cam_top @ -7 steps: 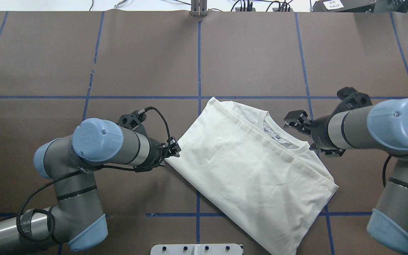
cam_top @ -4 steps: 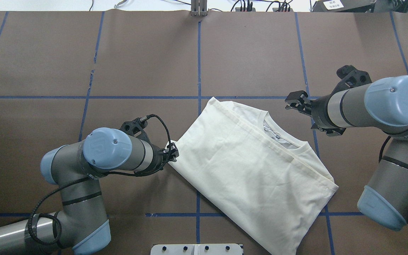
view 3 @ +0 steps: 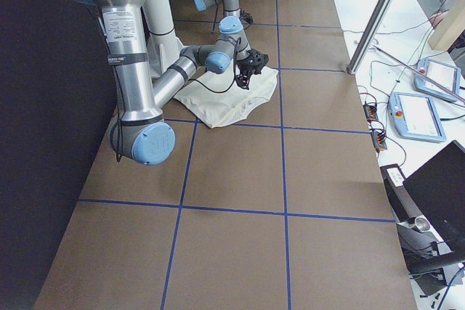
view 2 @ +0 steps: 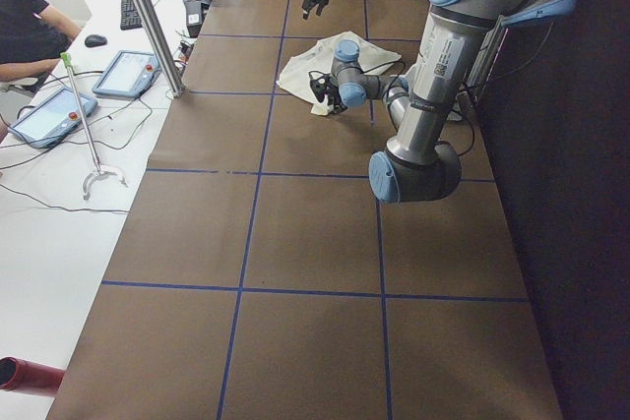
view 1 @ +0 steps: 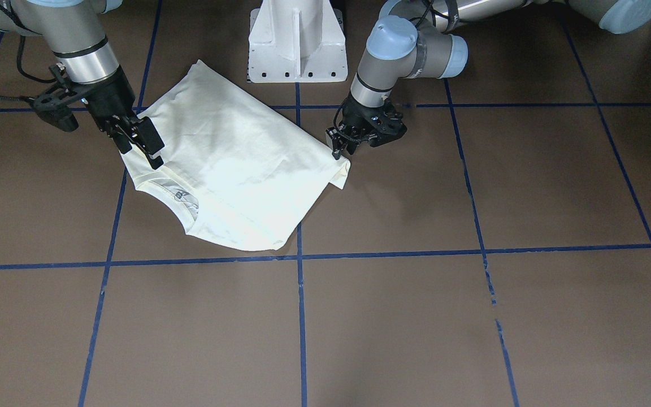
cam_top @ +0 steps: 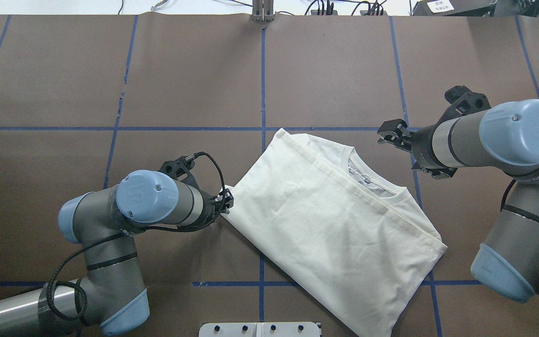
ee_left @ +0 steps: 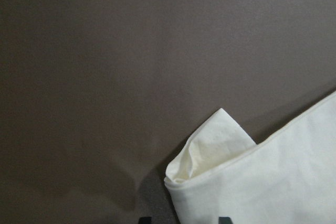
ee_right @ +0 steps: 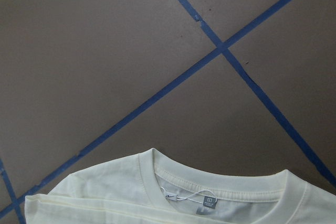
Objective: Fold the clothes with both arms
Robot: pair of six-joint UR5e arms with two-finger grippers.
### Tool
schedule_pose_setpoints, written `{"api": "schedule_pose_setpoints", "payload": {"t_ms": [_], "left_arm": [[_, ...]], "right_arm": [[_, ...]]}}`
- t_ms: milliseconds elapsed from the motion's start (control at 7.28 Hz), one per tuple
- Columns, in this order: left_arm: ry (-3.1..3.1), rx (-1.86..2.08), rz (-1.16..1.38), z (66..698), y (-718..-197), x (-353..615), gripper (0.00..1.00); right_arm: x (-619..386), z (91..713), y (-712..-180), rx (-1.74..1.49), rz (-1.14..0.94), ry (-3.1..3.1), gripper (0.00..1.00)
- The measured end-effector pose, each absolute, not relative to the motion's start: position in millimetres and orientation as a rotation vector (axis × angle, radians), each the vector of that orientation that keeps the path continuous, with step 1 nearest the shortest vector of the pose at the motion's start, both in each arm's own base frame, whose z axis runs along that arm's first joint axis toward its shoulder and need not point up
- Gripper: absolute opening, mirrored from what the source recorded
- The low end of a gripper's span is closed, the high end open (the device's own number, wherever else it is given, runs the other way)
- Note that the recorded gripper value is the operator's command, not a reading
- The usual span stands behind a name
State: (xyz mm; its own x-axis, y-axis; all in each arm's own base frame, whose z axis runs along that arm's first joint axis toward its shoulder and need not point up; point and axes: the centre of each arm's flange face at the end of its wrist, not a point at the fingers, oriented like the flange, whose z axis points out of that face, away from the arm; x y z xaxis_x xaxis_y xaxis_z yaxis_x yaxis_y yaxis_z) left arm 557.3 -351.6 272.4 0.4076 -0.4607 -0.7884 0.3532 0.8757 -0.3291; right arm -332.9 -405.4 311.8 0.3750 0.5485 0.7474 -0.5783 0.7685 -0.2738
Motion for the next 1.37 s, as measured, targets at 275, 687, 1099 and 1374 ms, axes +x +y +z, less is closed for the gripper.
{"api": "schedule_pose_setpoints", "payload": {"t_ms": [275, 687, 1099, 1374], "left_arm": [[1.028, -0.096, -0.528, 273, -355, 558, 0.32], [1.023, -0.068, -0.55, 276, -363, 556, 0.0], [1.018, -0.037, -0.569, 278, -370, 553, 0.0], [1.005, -0.002, -0.571, 279, -389, 539, 0.0]], "right_arm": [[-333, 312, -405, 0.036, 0.721, -0.941, 1.0], [-333, 312, -405, 0.037, 0.721, -0.942, 1.0], [-335, 314, -406, 0.035, 0.722, -0.937, 1.0], [-340, 317, -408, 0.032, 0.72, -0.931, 1.0]]}}
